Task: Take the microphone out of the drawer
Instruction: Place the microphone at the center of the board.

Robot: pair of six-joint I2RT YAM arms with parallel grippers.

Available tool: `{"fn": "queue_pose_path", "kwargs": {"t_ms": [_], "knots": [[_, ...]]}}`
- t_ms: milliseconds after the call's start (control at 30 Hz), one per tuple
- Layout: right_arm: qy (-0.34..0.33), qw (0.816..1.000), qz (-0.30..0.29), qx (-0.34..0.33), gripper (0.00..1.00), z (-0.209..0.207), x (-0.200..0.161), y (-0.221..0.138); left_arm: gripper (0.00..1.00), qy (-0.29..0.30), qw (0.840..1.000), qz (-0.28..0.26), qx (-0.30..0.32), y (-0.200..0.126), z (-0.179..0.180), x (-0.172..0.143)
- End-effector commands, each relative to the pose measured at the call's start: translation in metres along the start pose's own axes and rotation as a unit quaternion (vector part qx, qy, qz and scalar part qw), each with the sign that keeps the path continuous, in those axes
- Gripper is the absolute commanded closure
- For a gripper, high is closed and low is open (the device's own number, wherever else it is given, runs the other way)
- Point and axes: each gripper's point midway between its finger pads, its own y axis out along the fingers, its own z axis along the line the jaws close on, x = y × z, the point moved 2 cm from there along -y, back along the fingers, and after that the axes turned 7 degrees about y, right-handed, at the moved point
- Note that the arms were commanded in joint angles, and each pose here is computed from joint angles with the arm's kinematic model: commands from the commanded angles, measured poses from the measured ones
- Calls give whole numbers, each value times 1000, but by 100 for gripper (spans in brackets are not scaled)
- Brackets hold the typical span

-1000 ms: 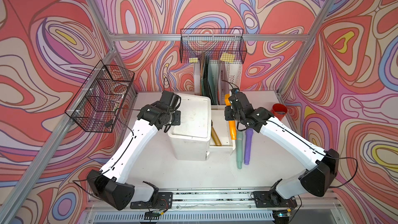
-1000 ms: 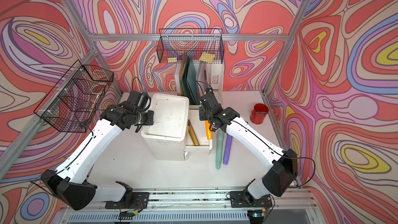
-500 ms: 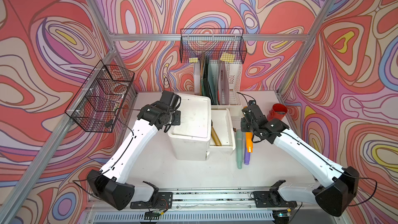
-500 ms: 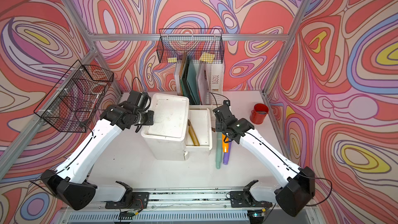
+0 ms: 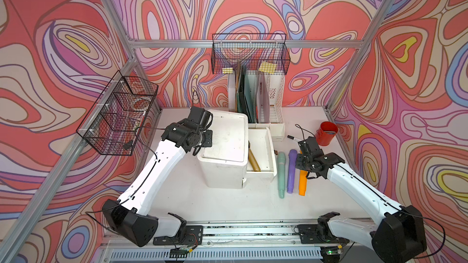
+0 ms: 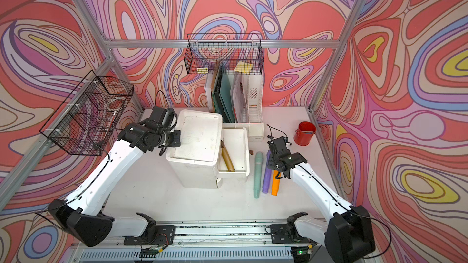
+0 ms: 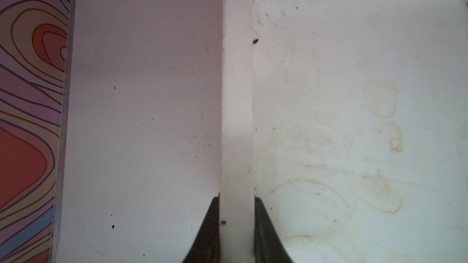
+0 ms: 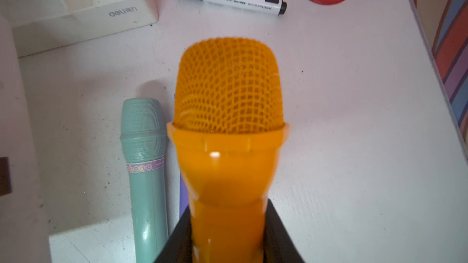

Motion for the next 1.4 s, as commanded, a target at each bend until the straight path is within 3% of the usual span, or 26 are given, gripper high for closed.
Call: {"fn": "queue_pose_path", "kwargs": {"t_ms": [0, 767, 1367], "knots": [[16, 999, -4, 32, 86, 4, 6, 6, 100, 14, 1000, -14, 5, -6, 1, 5], [53, 995, 85, 23, 85, -10, -10, 72, 100, 14, 1000, -14, 11, -5, 3, 1], [50, 992, 116, 0, 66, -12, -16, 85, 100, 13, 1000, -14, 13, -6, 4, 0]]}}
